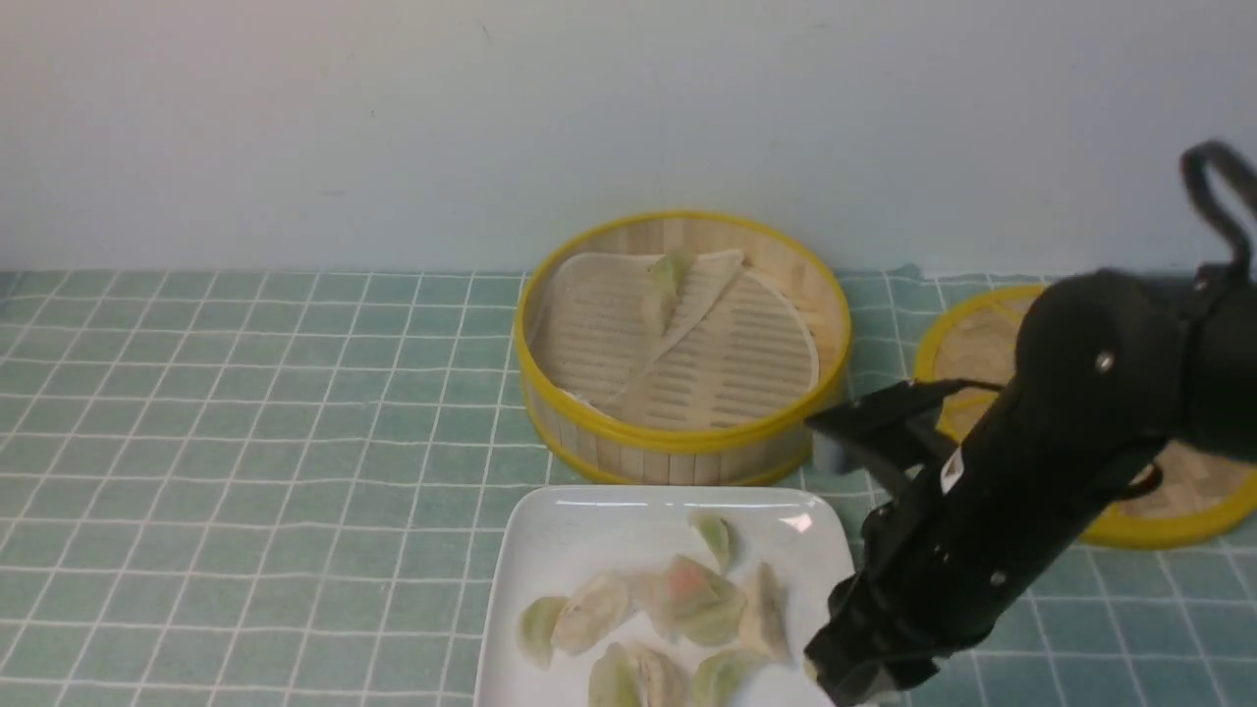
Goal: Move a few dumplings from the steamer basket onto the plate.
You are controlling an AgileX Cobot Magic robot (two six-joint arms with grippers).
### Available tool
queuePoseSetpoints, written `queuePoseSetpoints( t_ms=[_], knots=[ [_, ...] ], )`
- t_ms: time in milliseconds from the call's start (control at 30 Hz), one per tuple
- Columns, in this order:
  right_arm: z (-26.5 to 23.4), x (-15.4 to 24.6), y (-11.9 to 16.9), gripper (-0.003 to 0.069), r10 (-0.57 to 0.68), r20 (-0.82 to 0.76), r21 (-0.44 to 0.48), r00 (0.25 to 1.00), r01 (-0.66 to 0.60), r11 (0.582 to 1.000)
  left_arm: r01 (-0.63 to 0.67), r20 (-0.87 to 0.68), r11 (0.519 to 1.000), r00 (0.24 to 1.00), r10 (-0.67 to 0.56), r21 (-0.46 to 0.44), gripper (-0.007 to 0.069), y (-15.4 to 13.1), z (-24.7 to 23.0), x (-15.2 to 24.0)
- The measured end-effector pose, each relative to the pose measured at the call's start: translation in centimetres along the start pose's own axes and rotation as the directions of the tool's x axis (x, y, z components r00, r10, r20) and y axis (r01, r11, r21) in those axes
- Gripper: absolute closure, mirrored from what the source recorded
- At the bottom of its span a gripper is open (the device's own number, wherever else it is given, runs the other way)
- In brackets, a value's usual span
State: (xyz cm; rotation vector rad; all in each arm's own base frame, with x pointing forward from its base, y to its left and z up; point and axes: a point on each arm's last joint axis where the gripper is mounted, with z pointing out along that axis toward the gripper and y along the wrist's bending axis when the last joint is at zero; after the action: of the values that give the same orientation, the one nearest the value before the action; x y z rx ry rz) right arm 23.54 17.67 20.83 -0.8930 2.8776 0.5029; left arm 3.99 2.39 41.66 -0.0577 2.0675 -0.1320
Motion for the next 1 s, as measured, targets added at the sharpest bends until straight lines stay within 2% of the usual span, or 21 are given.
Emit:
queuePoseSetpoints(
  t_ms=[67,133,167,233,267,367,400,467,600,667,700,800,867,933,967,1000],
  knots=[
    [0.6,-0.2,0.3,0.0427,-0.01,0.025,0.006,1.0,0.01,1.0,0.0,-0.001,1.0,1.0,0.0,0.002,0.0631,0.0,0.0,0.0],
    [0.7,-0.5,0.6,0.0347,-0.01,0.052,0.003,0.999,0.01,1.0,0.0,-0.005,1.0,1.0,0.0,0.008,0.0631,-0.1,0.0,0.0],
    [0.6,-0.7,0.7,0.0284,-0.013,0.06,0.001,0.998,0.013,1.0,0.001,-0.008,1.0,1.0,-0.001,0.012,0.0631,-0.1,0.0,0.1],
    [0.5,-0.8,0.8,0.0242,-0.017,0.06,-0.001,0.998,0.017,1.0,0.003,-0.011,1.0,1.0,-0.003,0.016,0.0631,-0.1,0.0,0.1],
    [-0.1,-1.3,1.0,0.0187,-0.033,0.058,-0.001,0.998,0.033,0.999,0.004,-0.013,1.0,1.0,-0.004,0.019,0.0631,-0.2,0.0,0.1],
    [-1.1,-1.6,1.4,0.0174,-0.051,0.023,-0.005,0.998,0.051,0.999,0.004,-0.013,1.0,1.0,-0.004,0.02,0.0631,-0.2,0.0,0.1],
    [-1.9,-1.7,1.6,0.0186,-0.051,0.01,-0.004,0.999,0.051,0.999,0.004,-0.013,1.0,1.0,-0.004,0.02,0.0631,-0.2,0.0,0.1],
    [-4.8,-1.6,2.3,0.0279,-0.062,0.028,0.014,0.998,0.061,0.998,0.004,-0.013,1.0,1.0,-0.004,0.02,0.0631,-0.2,0.0,0.1],
    [-12.0,0.3,3.8,0.0545,-0.102,0.228,0.094,0.968,0.083,0.992,0.003,0.015,0.999,1.0,-0.004,0.039,0.0631,-0.4,0.0,-0.1],
    [-14.5,1.5,4.3,0.0604,-0.115,0.312,0.123,0.943,0.08,0.989,0.002,0.039,0.998,0.999,-0.004,0.06,0.0631,-0.6,0.0,-0.4],
    [-17.3,3.3,4.8,0.0641,-0.133,0.417,0.158,0.899,0.072,0.985,-0.001,0.067,0.997,0.998,-0.005,0.078,0.0631,-0.8,0.1,-0.7],
    [-22.4,7.7,5.5,0.0666,-0.175,0.613,0.227,0.771,0.041,0.973,-0.01,0.099,0.994,0.995,-0.001,0.112,0.0631,-1.6,0.6,-1.3],
    [-25.9,12.2,5.9,0.0671,-0.207,0.748,0.266,0.631,0.001,0.964,-0.029,0.122,0.99,0.992,0.013,0.136,0.0631,-2.4,1.5,-1.5],
    [-26.9,14.1,6.0,0.0672,-0.22,0.793,0.278,0.568,-0.015,0.961,-0.039,0.126,0.988,0.992,0.02,0.146,0.0631,-2.8,2.0,-1.6],
    [-27.8,17.5,6.0,0.0672,-0.234,0.854,0.282,0.465,-0.035,0.959,-0.052,0.129,0.986,0.991,0.031,0.161,0.0631,-3.5,2.7,-1.6],
    [-27.7,19.8,5.7,0.0672,-0.239,0.886,0.282,0.396,-0.054,0.958,-0.063,0.137,0.983,0.99,0.039,0.175,0.0631,-4.0,3.3,-1.7]
  ],
)
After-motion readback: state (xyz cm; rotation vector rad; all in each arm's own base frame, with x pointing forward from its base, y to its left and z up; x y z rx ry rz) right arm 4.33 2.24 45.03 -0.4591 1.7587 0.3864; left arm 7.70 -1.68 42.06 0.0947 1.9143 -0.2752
